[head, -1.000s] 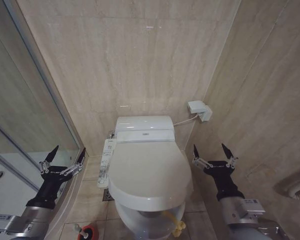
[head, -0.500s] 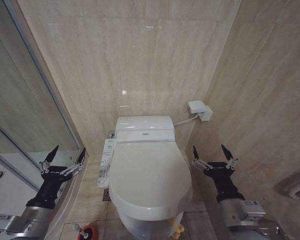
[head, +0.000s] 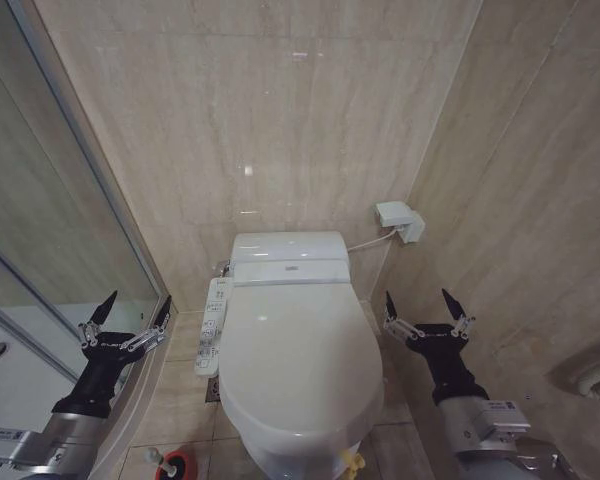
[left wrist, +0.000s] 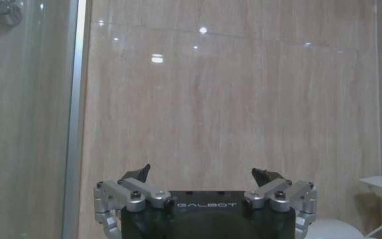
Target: Open the toilet lid, clean the toilet bowl with a toilet brush, close the toilet lid, and flush.
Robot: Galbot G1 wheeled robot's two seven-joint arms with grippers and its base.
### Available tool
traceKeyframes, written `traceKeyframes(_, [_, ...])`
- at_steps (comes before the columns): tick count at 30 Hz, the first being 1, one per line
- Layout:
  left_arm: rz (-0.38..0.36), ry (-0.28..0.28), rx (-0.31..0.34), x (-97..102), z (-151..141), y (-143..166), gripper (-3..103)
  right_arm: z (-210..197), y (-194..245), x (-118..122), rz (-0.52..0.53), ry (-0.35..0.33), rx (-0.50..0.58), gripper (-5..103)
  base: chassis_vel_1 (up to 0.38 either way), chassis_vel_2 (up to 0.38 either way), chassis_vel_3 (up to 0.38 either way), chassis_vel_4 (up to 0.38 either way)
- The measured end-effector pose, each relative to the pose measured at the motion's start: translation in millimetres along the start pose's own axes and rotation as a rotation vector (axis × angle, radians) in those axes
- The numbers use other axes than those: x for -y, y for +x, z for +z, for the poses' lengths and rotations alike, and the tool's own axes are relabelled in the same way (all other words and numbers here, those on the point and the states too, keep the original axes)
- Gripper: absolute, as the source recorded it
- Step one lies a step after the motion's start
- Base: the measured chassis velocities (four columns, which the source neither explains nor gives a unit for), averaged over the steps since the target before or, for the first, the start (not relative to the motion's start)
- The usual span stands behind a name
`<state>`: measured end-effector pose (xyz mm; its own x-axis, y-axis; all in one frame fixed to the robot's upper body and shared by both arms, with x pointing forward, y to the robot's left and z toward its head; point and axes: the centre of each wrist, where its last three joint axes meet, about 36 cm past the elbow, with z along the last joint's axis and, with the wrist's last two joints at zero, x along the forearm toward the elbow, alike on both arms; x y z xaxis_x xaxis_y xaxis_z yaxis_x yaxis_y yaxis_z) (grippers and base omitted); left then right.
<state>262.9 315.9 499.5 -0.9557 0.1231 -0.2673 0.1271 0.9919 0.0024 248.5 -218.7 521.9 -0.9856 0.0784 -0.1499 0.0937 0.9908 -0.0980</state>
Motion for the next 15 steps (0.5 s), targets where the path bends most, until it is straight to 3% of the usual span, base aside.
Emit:
traceKeyframes(12, [-0.007,-0.001,-0.003,0.1,1,0,100,0,0,0,0.0,0.0,-0.001,100,0.0,0.0,0.0,0.0])
traceKeyframes(14, [-0.081,-0.019,-0.04,0.5,12,1,100,0,0,0,0.0,-0.001,-0.001,100,0.0,0.0,0.0,0.0])
traceKeyframes(15, [-0.081,-0.019,-0.04,0.5,12,1,100,0,0,0,0.0,-0.001,-0.001,100,0.0,0.0,0.0,0.0])
